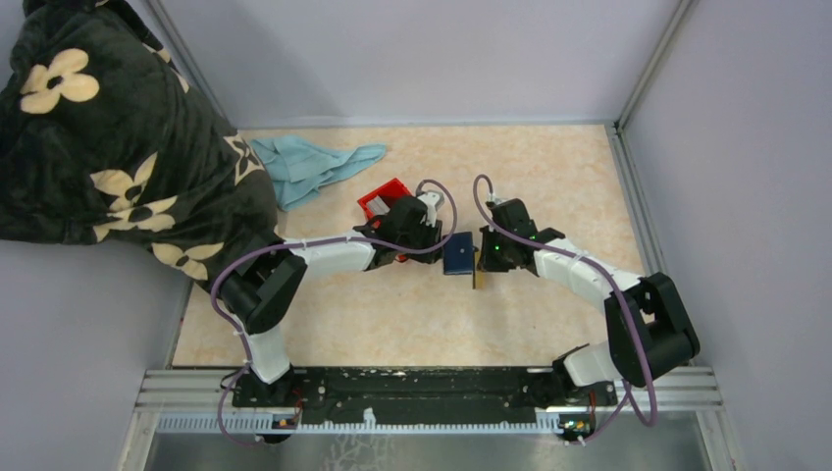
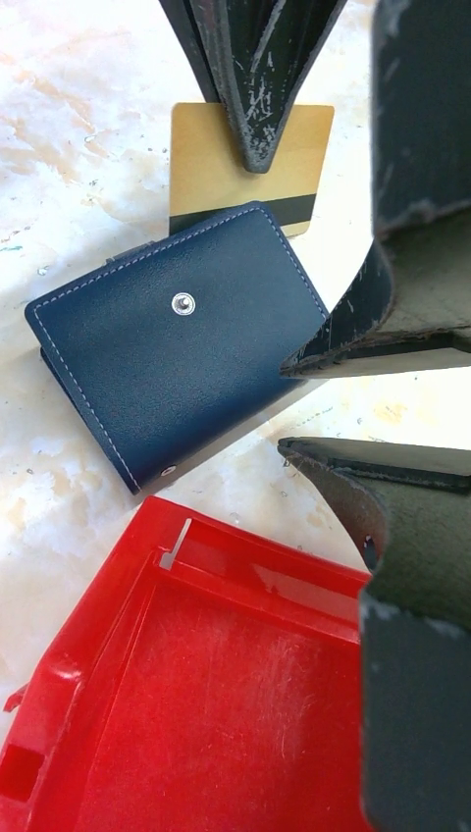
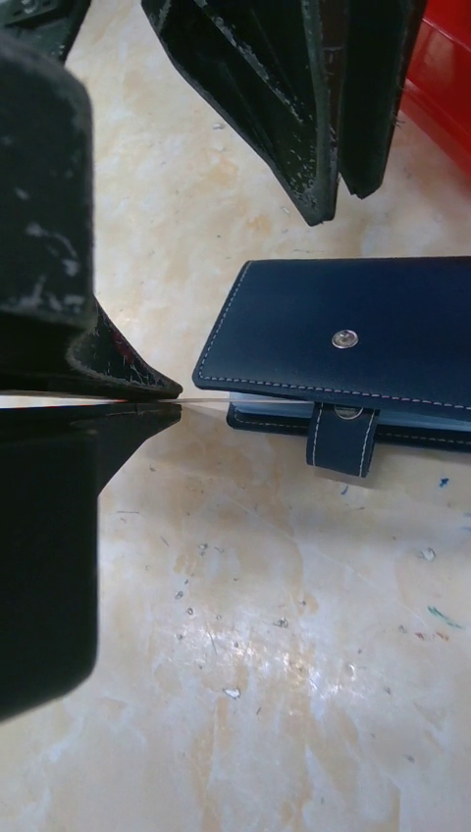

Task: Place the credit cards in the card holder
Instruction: Open the card holder at the center of the board.

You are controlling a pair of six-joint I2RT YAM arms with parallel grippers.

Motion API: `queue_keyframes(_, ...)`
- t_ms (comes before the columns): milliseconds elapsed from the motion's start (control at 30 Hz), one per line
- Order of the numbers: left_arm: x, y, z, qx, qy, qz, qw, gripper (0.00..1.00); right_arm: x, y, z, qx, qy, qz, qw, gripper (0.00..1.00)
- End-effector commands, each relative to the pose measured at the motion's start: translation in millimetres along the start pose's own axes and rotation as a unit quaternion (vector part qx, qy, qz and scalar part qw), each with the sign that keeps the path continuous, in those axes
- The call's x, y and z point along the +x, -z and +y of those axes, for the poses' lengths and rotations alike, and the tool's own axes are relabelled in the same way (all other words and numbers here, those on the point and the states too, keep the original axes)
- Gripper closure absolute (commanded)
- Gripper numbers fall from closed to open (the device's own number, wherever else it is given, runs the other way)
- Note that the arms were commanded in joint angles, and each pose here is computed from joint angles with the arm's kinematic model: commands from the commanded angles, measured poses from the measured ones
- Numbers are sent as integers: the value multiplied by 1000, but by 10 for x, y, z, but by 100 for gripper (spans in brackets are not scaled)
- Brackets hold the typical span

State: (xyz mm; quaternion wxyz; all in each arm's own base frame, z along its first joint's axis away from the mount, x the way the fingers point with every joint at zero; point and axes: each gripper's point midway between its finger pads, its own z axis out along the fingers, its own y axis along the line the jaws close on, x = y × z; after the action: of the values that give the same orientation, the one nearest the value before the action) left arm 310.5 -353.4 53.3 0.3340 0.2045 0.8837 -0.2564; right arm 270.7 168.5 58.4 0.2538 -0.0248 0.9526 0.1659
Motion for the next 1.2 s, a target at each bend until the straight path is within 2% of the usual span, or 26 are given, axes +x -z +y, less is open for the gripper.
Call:
queue_keyframes(0, -81, 1, -37, -3, -10, -6, 1000, 65, -19, 51, 125, -39, 9, 2, 999, 100)
queue_keyframes(433, 129, 7, 158, -41, -15, 14, 999, 66, -349, 172, 409, -89, 3, -38, 995, 100)
queue_keyframes(1167, 320, 101, 263, -60, -1, 23, 998, 66, -546, 28, 686, -133, -9, -48, 990, 100)
